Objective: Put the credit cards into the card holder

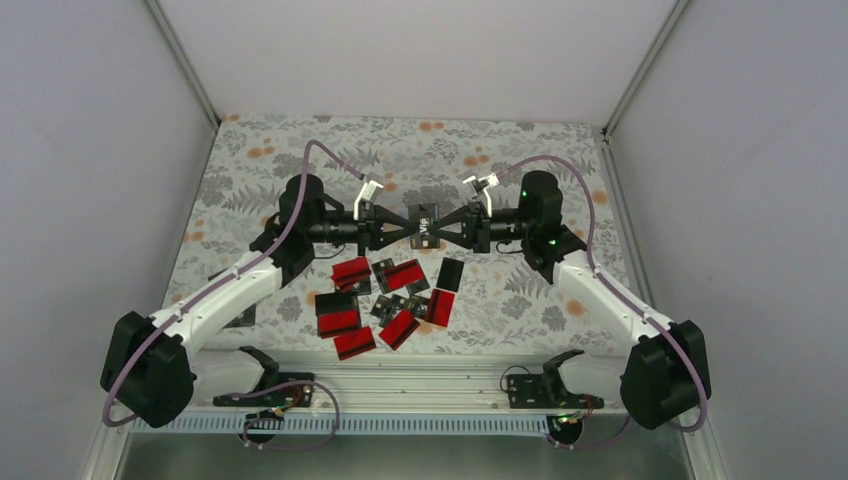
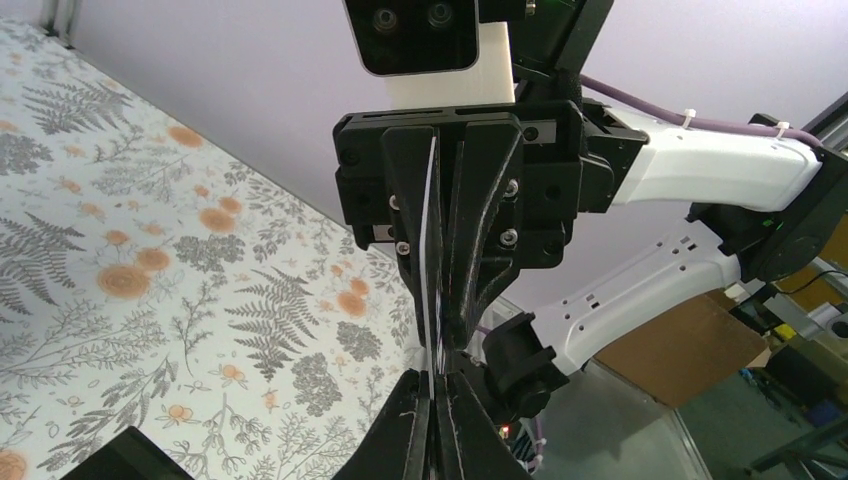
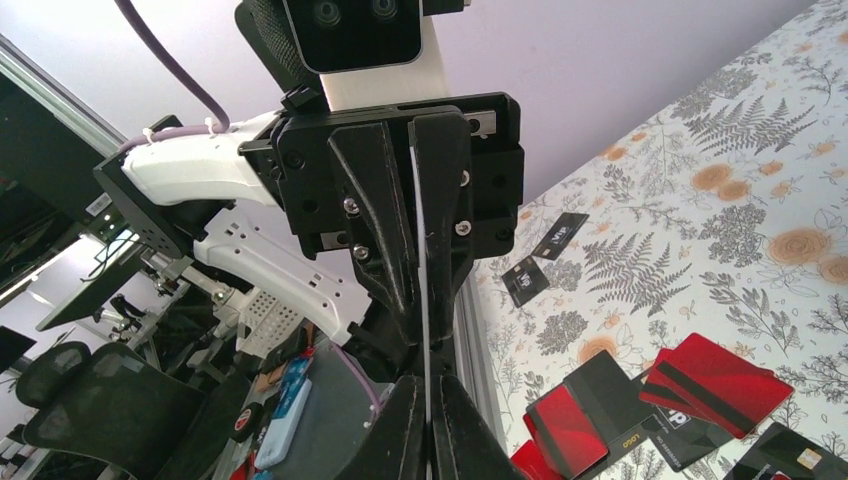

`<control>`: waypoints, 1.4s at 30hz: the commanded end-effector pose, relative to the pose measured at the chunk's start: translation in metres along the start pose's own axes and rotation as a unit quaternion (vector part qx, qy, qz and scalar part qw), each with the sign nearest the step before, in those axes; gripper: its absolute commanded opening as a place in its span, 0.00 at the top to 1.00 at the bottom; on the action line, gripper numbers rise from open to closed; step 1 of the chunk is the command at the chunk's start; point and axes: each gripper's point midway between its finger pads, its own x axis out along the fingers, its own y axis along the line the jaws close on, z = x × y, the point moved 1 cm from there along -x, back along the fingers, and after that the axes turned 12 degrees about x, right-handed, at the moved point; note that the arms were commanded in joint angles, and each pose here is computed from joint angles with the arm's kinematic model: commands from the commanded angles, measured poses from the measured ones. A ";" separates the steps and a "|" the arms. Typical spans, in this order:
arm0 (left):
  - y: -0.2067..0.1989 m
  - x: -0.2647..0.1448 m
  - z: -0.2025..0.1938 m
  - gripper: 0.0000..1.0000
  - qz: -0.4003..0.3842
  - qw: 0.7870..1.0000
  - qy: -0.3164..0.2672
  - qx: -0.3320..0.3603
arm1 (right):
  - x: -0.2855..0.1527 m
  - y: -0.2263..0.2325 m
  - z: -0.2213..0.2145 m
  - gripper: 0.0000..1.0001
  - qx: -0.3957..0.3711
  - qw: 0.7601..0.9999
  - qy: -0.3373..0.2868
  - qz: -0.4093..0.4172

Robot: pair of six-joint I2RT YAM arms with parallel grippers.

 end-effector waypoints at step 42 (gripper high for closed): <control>0.140 0.010 -0.055 0.98 0.225 0.962 0.041 -0.147 | -0.059 -0.145 0.040 0.32 0.126 0.932 -0.138 -0.312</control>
